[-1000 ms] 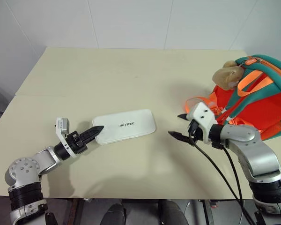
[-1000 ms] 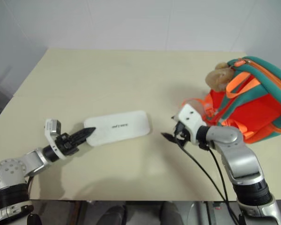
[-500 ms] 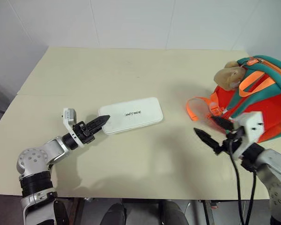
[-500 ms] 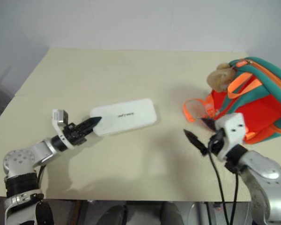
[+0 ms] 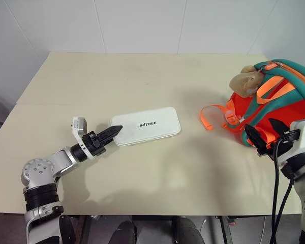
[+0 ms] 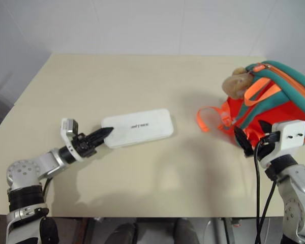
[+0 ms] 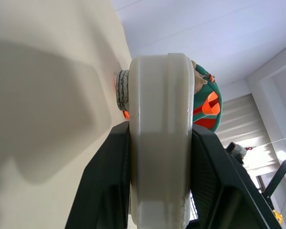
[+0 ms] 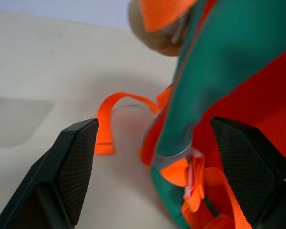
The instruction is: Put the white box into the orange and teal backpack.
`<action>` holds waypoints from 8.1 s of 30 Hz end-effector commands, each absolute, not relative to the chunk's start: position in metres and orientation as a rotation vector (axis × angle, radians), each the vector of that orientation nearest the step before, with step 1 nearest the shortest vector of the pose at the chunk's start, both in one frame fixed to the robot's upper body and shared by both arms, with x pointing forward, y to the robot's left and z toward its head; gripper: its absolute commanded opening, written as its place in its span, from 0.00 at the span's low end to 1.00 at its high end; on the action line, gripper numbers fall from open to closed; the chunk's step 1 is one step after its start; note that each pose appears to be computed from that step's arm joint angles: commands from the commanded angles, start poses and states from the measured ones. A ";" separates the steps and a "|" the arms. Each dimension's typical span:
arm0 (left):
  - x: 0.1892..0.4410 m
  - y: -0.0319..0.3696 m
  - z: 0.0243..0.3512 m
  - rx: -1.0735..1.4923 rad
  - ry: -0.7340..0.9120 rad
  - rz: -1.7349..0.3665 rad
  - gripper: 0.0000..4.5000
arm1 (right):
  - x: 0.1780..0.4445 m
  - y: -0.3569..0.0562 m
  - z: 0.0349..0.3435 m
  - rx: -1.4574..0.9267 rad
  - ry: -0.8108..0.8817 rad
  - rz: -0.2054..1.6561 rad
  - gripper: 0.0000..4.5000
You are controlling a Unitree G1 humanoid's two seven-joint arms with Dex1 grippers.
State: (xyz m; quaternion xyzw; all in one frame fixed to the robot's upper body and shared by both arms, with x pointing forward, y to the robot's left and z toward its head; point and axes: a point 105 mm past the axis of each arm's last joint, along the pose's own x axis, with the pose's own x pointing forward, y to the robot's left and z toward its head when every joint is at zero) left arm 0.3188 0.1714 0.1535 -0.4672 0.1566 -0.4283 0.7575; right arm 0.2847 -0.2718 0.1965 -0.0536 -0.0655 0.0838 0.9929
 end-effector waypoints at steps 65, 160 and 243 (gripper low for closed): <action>0.310 0.261 0.187 -0.849 0.209 -0.748 0.29 | 0.208 -0.070 0.257 -0.202 -0.178 1.532 0.11; 0.254 0.163 0.300 0.473 -0.155 -1.469 0.29 | 0.233 -0.091 0.214 -0.344 -0.080 1.769 0.11; 0.214 0.101 0.281 0.282 0.002 -1.284 1.00 | 0.252 -0.069 0.208 -0.365 -0.122 1.805 0.11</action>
